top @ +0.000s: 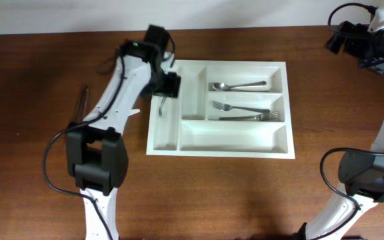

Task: Pack container
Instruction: 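Carry the small spoon with left gripper into the tray's left compartment, then return left gripper to the tongs and lower over them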

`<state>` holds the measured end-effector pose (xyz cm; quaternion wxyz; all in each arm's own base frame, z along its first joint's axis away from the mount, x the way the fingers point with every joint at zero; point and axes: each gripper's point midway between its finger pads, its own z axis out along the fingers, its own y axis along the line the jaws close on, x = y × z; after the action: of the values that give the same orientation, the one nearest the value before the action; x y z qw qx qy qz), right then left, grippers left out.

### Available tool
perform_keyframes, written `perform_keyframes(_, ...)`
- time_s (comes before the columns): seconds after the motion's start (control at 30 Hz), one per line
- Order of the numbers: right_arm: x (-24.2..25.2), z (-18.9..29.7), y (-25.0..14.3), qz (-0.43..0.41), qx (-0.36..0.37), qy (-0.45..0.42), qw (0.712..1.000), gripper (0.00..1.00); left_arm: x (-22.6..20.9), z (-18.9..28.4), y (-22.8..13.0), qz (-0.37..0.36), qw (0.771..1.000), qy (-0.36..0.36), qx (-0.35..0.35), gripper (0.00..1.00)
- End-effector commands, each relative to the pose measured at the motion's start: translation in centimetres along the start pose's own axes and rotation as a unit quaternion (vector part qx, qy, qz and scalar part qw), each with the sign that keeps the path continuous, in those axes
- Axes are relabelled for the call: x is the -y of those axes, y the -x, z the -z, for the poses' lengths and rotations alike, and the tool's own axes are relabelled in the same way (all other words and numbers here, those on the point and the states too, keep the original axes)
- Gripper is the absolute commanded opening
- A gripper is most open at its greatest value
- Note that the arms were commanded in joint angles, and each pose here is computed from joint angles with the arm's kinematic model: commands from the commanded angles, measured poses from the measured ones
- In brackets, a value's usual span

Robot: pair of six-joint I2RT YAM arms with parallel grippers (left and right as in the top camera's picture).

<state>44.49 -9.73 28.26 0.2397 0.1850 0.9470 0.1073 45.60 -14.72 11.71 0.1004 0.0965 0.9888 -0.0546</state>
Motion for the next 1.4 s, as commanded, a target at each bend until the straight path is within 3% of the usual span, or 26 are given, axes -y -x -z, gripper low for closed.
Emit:
perform_keyframes(0.0, -0.4, -0.4, -0.2, -0.001, -0.007, 0.007, 1.000, 0.99, -4.8, 4.6, 2.2, 0.018, 0.997, 0.065, 0.046, 0.82)
perform_keyframes(0.03, -0.4, -0.4, -0.2, -0.001, -0.007, 0.007, 1.000, 0.99, -6.1, 5.5, 2.4, 0.031, 0.996, 0.069, 0.050, 0.99)
perform_keyframes(0.23, -0.4, -0.4, -0.2, -0.001, -0.007, 0.007, 1.000, 0.99, -10.8, 5.7, 1.0, 0.093, 0.992, 0.074, 0.029, 1.00)
perform_keyframes(0.33, -0.4, -0.4, -0.2, -0.001, -0.007, 0.007, 1.000, 0.99, -12.9, 5.2, -0.2, 0.188, 0.979, 0.078, 0.016, 1.00)
perform_keyframes(0.43, -0.4, -0.4, -0.2, -0.001, -0.007, 0.007, 1.000, 0.99, -14.8, 4.5, -1.5, 0.202, 0.975, 0.094, -0.004, 1.00)
perform_keyframes(0.53, -0.4, -0.4, -0.2, -0.001, -0.007, 0.007, 1.000, 0.99, -16.0, 3.7, -2.6, 0.134, 0.986, 0.099, -0.029, 1.00)
perform_keyframes(0.63, -0.4, -0.4, -0.2, -0.001, -0.007, 0.007, 1.000, 0.99, -16.5, 3.0, -4.2, -0.002, 0.993, 0.089, -0.072, 0.96)
perform_keyframes(0.77, -0.4, -0.4, -0.2, -0.001, -0.008, 0.007, 1.000, 0.99, -16.7, 2.5, -6.9, -0.169, 0.974, 0.059, -0.136, 0.78)
perform_keyframes(0.87, -0.4, -0.4, -0.3, -0.002, -0.009, 0.007, 1.000, 0.99, -17.6, 2.5, -7.8, -0.202, 0.963, 0.072, -0.161, 0.76)
perform_keyframes(0.97, -0.4, -0.4, -0.3, -0.002, -0.009, 0.007, 1.000, 0.99, -17.1, 2.3, -7.3, -0.140, 0.977, 0.068, -0.143, 0.82)
perform_keyframes(1.07, -0.4, -0.4, -0.3, -0.002, -0.009, 0.007, 1.000, 0.99, -16.0, 2.0, -6.9, -0.002, 0.993, 0.029, -0.113, 0.96)
perform_keyframes(1.1, -0.4, -0.4, -0.3, -0.002, -0.009, 0.007, 1.000, 0.99, -15.7, 2.0, -6.8, 0.035, 0.994, 0.008, -0.106, 0.96)
perform_keyframes(1.2, -0.4, -0.4, -0.3, -0.002, -0.009, 0.007, 1.000, 0.99, -15.4, 2.4, -6.6, 0.109, 0.988, -0.064, -0.087, 0.94)
perform_keyframes(1.37, -0.4, -0.4, -0.3, -0.002, -0.009, 0.007, 1.000, 0.99, -16.3, 4.5, -8.3, 0.210, 0.957, -0.181, -0.085, 0.91)
